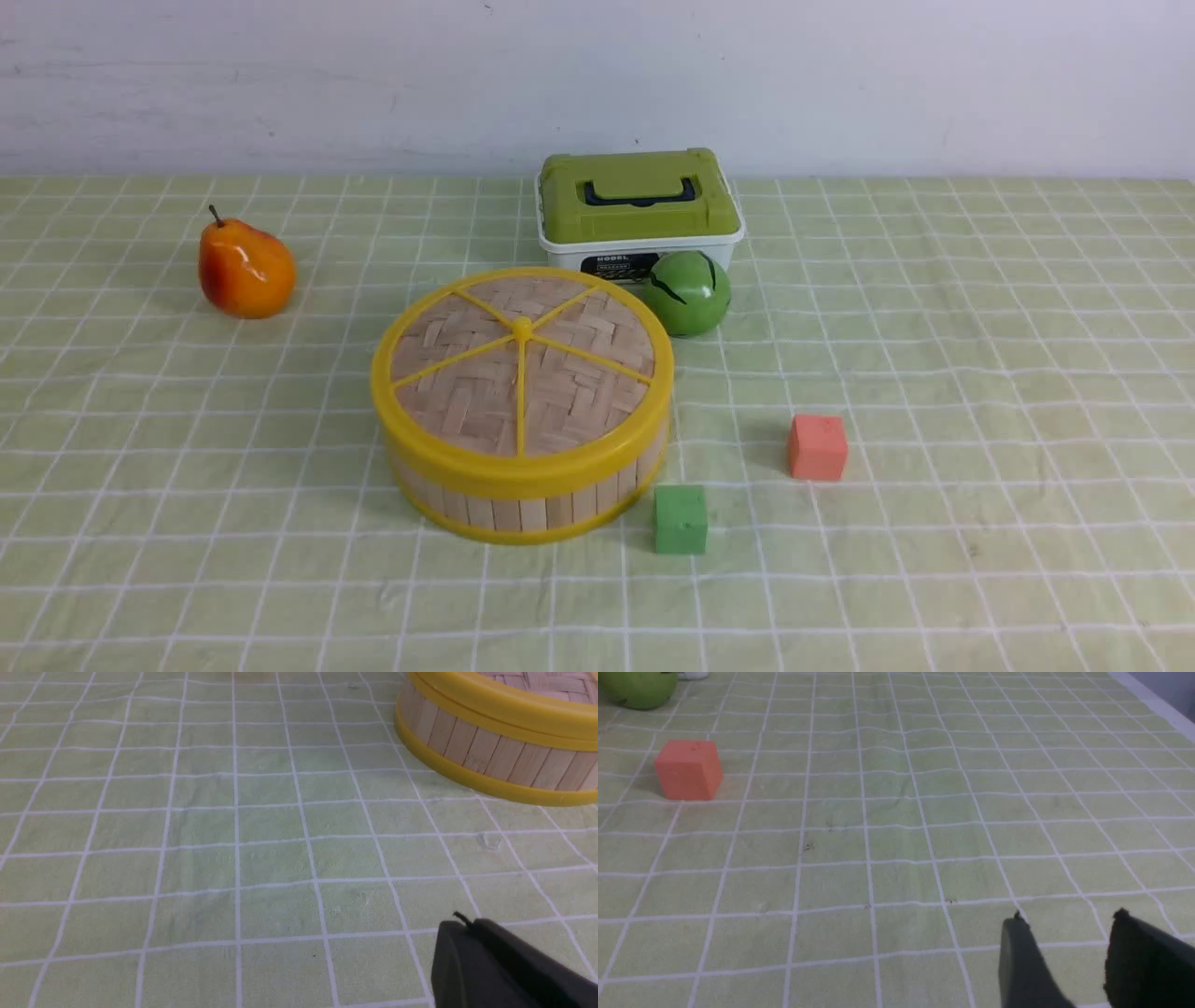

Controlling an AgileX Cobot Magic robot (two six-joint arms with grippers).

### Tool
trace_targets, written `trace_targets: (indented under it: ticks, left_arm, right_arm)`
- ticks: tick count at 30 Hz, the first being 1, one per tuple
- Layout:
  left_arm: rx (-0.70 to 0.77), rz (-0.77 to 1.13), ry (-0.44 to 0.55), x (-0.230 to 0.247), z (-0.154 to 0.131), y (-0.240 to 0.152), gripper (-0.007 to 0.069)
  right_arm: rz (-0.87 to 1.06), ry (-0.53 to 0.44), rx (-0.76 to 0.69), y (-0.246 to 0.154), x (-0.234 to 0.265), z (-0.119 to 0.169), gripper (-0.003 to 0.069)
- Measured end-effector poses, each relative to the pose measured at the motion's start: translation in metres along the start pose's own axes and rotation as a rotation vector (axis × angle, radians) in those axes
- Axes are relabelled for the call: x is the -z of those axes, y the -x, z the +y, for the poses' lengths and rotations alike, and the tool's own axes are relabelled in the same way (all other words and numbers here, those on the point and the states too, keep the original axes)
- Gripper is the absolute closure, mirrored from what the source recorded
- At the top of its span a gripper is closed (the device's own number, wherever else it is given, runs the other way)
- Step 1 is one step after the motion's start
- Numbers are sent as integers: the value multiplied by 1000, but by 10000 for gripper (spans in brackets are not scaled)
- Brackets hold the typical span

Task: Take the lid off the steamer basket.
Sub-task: Use the left arm to lift the lid of the steamer

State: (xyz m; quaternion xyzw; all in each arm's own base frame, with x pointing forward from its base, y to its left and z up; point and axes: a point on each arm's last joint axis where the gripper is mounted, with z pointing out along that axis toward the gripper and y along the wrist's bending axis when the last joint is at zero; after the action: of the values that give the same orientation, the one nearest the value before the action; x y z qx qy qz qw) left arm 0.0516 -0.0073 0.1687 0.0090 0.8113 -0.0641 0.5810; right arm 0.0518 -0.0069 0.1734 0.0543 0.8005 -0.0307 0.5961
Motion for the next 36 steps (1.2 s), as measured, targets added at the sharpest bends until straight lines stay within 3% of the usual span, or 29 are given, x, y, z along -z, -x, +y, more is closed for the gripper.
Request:
trace_targets:
  ticks: [36]
  left_arm:
    - [0, 0, 0, 0, 0, 0, 606]
  right_arm:
    - [0, 0, 0, 0, 0, 0, 417]
